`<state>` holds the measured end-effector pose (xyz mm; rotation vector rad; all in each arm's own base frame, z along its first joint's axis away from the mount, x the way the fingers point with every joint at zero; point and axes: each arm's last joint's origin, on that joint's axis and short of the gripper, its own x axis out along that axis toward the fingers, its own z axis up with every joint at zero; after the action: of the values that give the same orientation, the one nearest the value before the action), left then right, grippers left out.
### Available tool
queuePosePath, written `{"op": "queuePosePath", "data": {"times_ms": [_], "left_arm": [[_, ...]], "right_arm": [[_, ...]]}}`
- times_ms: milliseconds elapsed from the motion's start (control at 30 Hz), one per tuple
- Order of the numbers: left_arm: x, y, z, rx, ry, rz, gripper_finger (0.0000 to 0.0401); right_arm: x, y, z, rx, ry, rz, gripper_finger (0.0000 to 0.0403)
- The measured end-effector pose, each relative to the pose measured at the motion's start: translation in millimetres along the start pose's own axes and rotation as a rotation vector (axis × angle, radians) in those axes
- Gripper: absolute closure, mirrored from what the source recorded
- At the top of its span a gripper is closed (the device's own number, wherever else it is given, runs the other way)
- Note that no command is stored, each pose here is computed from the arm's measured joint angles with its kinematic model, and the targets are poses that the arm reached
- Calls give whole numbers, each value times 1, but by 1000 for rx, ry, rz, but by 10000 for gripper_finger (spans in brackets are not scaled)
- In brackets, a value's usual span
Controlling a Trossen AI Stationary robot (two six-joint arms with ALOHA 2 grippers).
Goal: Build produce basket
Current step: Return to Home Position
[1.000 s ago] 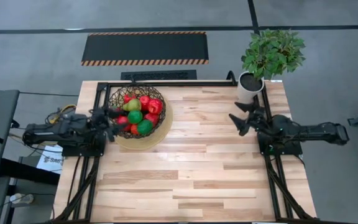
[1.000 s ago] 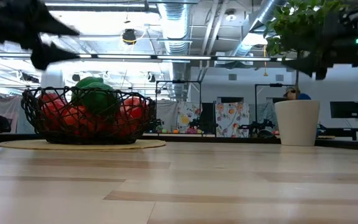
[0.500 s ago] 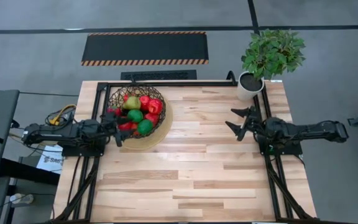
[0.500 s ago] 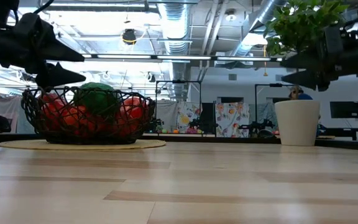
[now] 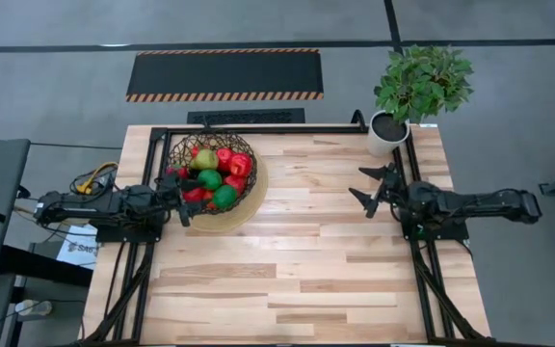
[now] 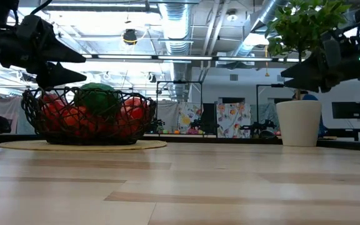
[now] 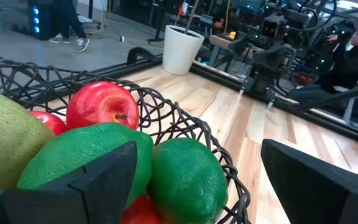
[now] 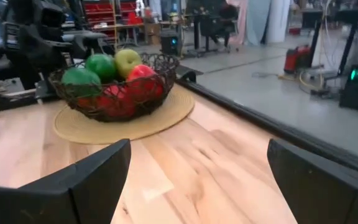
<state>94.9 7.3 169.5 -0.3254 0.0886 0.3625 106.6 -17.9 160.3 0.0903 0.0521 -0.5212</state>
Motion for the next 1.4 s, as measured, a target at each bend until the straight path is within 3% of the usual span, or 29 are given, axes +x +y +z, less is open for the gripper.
{"op": "queuePosePath", "data": {"times_ms": [333,1400], "left_arm": [[0,-1,-1,-14,26,-46,71],[0,-1,-1,-28,27,-43,71]], "right_arm": [[3,-1,-8,10,77,-16,7],[2,-1,-9,5,84,-16,5]]}}
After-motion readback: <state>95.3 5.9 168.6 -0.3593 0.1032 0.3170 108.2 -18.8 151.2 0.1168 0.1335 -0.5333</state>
